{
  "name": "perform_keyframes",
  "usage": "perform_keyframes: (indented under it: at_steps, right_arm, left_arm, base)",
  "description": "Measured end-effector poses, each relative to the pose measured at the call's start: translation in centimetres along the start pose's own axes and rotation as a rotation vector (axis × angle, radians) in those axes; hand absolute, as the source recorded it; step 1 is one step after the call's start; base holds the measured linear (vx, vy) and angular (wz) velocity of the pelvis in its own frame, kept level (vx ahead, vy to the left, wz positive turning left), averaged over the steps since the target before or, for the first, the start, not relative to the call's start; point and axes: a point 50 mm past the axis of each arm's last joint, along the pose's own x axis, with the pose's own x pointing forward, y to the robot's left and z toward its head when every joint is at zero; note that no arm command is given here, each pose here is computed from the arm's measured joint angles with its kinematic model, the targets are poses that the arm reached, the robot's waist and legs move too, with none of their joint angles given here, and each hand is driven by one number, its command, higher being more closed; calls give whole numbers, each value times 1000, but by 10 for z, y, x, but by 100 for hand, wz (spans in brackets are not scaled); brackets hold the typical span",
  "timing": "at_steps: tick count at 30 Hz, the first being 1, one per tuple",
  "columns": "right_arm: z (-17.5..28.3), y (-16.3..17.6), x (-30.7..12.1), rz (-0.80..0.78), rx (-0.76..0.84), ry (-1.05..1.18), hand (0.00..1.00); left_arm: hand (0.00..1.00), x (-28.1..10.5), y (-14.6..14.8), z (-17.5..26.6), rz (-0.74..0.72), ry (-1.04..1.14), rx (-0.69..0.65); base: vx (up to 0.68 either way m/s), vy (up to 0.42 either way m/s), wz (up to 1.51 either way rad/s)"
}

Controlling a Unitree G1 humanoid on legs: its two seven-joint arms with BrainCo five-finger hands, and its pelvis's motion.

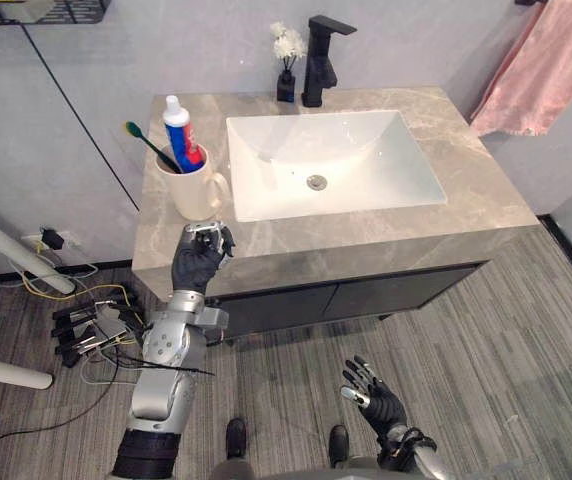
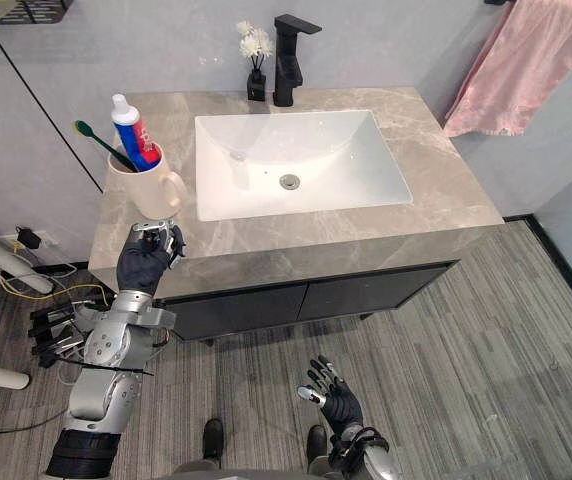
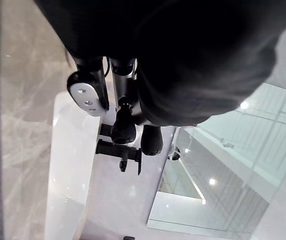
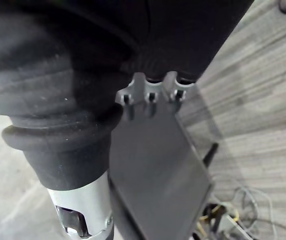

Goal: Organize washtable

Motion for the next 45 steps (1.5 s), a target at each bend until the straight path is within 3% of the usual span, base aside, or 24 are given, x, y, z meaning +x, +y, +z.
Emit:
perform_keyframes:
  at_steps: [10,25,38,45]
  right_arm:
    - [3,1,3,-3,3,-13,0]
    - [11,3,1,5,-2,-47,0]
    - [11,3,1,7,-3,-45,0]
    - [8,4,1,10,-4,-34,0]
  left_arm:
    - [100,11,1,4,18,-21,-19]
    - [100,12,37,22,208,-100,8]
    - [100,13,38,27,206,-123,51]
    - [100,24,32,37,127,-138,117]
  base:
    - [35,-7,0]
    - [-17,0,1]
    - [0,0,0]
    - [0,0,-4]
